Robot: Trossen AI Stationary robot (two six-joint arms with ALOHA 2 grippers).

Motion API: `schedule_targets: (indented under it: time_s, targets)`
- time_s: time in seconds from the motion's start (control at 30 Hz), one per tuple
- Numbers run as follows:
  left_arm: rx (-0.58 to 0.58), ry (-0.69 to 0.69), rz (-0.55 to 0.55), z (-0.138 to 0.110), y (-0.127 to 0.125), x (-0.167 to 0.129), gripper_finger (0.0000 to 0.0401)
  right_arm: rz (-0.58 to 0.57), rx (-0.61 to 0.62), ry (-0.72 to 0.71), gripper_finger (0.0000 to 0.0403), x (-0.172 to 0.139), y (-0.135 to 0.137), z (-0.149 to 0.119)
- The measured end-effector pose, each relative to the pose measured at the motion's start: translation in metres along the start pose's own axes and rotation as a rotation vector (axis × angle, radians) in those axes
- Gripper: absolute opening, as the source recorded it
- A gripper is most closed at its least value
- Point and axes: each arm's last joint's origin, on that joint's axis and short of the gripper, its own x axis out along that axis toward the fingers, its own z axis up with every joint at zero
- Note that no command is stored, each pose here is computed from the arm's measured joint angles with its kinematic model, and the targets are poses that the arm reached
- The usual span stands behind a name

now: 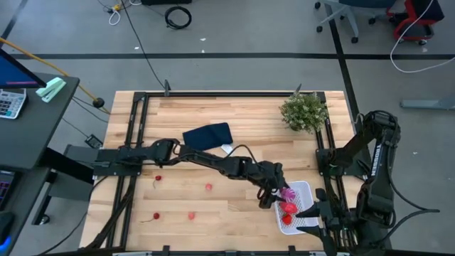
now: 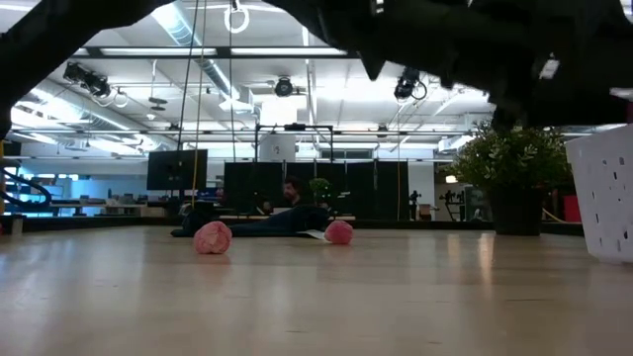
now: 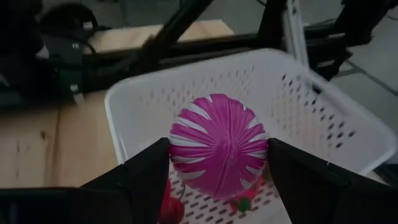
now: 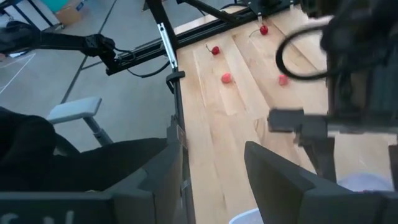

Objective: Pick and placing Produce into tupperware
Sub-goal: Put the onion into the white bin

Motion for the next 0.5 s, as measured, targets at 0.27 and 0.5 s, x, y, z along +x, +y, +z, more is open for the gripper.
schedule_targets:
  time_s: [0.27, 0.5]
  targets:
    - [0.028, 0.0, 0.002, 0.0, 0.0, 0.0, 0.0267, -0.001, -0.001, 0.0, 0.0183, 0.0, 0.0, 0.0]
    - [0.097, 0.079, -0.009, -0.009, -0.004, 0.001, 0.0268, -0.001, 0.0, 0.0, 0.0183, 0.0, 0.0, 0.0]
